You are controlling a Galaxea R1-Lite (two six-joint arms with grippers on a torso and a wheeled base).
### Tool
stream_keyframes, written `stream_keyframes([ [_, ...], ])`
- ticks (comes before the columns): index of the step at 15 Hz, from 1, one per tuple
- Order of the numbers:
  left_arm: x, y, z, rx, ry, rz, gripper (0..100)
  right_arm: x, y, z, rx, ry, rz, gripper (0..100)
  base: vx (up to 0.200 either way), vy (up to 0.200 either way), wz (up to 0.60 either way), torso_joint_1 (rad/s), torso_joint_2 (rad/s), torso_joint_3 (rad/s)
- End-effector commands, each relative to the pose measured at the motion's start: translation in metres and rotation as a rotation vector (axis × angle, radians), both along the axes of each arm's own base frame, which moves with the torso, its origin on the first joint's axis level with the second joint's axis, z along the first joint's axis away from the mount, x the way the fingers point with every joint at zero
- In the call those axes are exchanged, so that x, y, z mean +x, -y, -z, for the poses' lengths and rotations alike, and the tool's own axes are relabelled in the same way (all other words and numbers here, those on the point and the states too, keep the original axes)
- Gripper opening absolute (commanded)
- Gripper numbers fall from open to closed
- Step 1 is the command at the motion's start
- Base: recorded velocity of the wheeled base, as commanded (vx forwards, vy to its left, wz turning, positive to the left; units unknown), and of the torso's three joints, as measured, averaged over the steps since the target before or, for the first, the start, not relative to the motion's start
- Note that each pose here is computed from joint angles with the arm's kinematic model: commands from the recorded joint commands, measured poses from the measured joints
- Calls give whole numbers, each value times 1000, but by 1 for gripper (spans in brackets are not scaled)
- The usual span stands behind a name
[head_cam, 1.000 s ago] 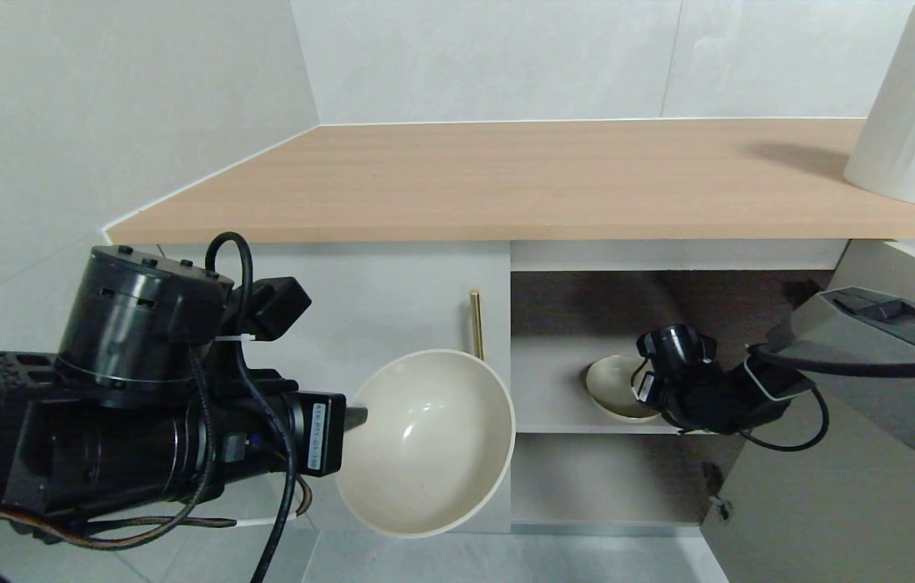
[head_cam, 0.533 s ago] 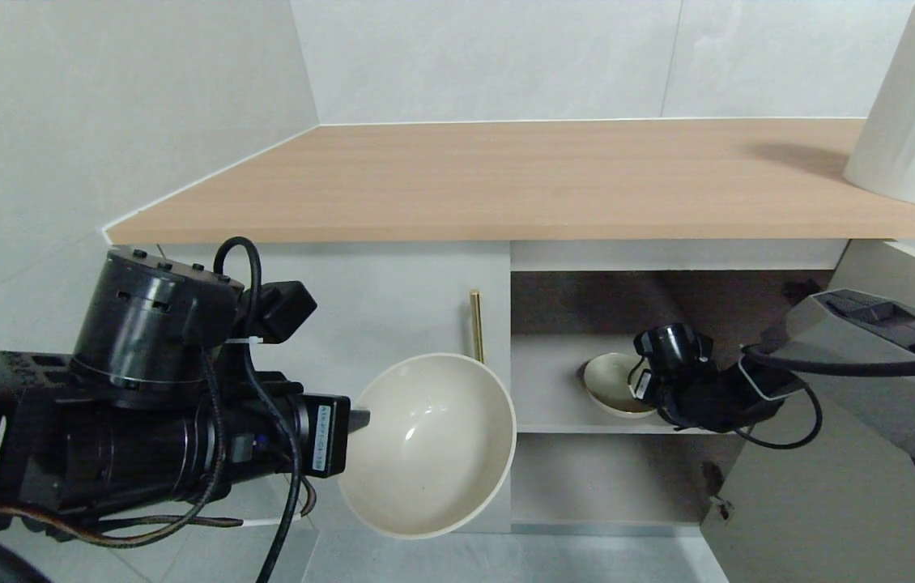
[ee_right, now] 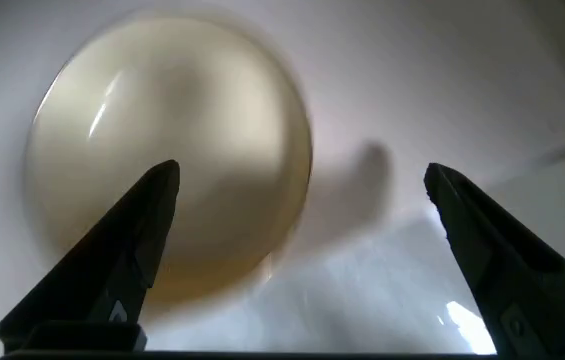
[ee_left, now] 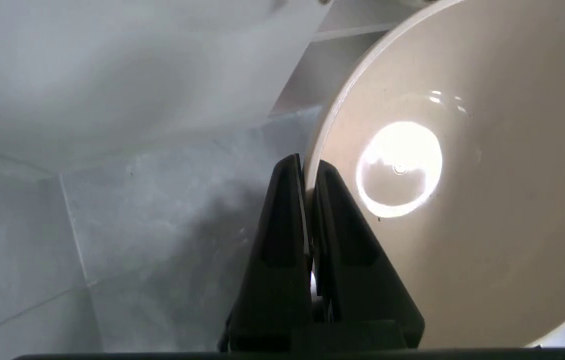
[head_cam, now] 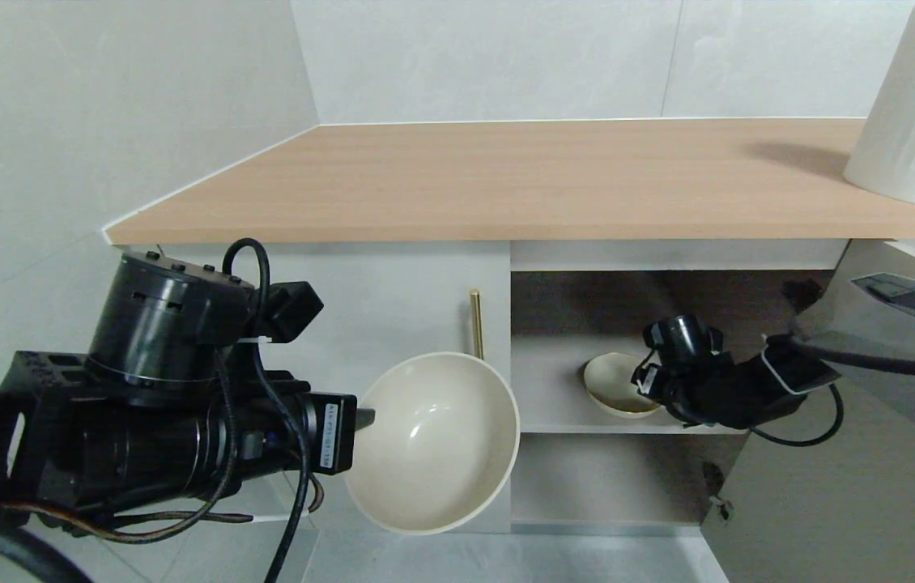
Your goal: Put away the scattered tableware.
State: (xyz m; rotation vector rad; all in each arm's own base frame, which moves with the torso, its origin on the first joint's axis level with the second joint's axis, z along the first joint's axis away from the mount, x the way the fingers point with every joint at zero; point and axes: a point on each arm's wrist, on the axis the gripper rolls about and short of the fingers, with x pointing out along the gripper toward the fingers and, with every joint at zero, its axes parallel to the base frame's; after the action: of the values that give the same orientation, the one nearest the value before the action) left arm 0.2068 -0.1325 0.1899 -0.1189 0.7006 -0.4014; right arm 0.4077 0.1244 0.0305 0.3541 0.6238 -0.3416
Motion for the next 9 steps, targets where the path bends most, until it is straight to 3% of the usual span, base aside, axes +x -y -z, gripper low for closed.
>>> stream_keyframes([
  [1,5,7,11,18,-26,11,0,-42,-6,-48,27,-18,-143,100,0,0,0,0,0,0],
  [5,9,34,36,102,-79,51,0,-123,-31,-115,32,-6,-448,100,0,0,0,0,0,0],
  [7,16,51,54,135,-73,52,0,-155,-40,-131,39,3,-569,100,0,0,0,0,0,0],
  [9,27,67,77,200,-34,-8,0,-170,-42,-133,35,-2,-655,100,0,0,0,0,0,0],
])
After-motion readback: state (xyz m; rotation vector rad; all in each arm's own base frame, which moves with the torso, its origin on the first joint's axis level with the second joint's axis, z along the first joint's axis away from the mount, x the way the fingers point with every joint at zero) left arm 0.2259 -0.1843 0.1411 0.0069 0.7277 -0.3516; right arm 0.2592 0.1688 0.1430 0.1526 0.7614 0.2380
